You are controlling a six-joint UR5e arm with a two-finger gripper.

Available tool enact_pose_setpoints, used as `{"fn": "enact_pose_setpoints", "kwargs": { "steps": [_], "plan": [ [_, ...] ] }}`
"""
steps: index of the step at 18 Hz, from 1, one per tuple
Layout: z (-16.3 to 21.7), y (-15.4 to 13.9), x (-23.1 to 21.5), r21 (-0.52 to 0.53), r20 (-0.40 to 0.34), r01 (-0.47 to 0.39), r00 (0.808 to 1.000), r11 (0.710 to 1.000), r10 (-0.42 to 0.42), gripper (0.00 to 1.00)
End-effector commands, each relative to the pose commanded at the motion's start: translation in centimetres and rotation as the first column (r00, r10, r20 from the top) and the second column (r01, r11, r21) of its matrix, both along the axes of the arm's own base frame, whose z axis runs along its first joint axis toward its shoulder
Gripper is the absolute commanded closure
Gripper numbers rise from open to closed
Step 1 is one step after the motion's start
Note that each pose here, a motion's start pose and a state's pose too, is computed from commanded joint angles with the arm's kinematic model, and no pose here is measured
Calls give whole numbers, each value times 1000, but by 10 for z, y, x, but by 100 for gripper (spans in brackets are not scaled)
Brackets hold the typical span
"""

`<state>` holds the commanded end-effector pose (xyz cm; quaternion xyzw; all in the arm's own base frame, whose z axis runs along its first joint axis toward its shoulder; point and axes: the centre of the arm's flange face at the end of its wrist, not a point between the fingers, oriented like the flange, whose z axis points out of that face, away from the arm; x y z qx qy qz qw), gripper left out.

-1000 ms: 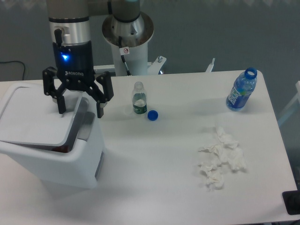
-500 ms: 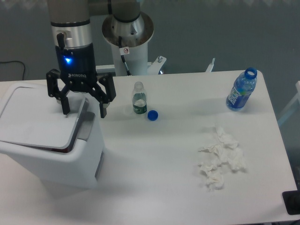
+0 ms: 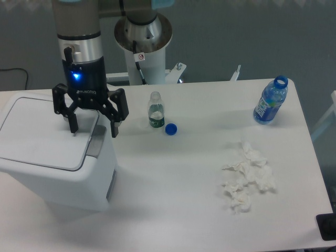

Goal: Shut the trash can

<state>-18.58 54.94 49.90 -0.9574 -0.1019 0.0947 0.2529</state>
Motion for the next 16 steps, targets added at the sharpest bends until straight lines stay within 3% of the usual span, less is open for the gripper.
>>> {"fn": "enact_pose_setpoints", "kwargs": {
  "steps": [16],
  "plan": [
    [-5,3,-2,-9,2,2,1000,1000,-2,0]
  ]
}}
